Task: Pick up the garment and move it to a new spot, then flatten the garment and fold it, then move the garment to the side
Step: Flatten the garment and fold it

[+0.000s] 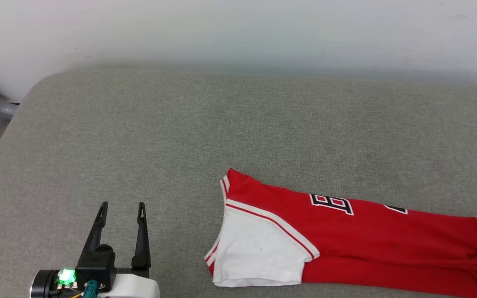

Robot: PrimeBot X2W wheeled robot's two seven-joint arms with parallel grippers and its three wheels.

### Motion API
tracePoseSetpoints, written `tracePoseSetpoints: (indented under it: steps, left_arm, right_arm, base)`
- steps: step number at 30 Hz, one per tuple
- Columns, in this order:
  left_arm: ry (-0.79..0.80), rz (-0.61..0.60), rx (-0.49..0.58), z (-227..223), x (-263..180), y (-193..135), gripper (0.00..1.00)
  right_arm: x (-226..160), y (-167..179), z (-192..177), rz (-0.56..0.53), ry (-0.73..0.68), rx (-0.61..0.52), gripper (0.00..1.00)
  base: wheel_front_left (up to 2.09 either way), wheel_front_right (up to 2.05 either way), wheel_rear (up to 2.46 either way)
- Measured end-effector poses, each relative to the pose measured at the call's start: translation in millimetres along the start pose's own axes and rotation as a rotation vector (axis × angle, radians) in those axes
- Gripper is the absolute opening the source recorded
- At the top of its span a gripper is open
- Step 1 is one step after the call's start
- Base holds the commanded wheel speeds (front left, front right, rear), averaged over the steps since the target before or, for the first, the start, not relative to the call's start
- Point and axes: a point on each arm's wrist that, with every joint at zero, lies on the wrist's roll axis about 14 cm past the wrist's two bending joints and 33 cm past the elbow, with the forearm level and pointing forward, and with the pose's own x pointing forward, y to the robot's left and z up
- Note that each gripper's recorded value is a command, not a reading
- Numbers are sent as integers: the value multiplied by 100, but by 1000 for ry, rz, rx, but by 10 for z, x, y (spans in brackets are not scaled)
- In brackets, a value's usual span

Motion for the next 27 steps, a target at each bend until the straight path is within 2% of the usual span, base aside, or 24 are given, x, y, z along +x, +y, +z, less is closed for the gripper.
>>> tracePoseSetpoints:
  steps: [5,10,14,27]
  left_arm:
    - [-4,-12,4,9,-18,-31,100]
    - [8,-31,-1,-27,-63,-83,100]
    - [6,-35,-10,-20,-67,-109,100]
    - [13,-42,-6,-35,-122,-115,100]
  right_arm:
    - [-152,-298,6,-77,1,-15,0]
    - [-234,-238,25,-45,-6,22,0]
    - [-274,6,115,31,-23,-9,0]
    - [-310,1347,562,360,-110,-213,0]
  base:
    - [0,0,0]
    - [0,0,0]
    - [0,0,0]
    - [0,0,0]
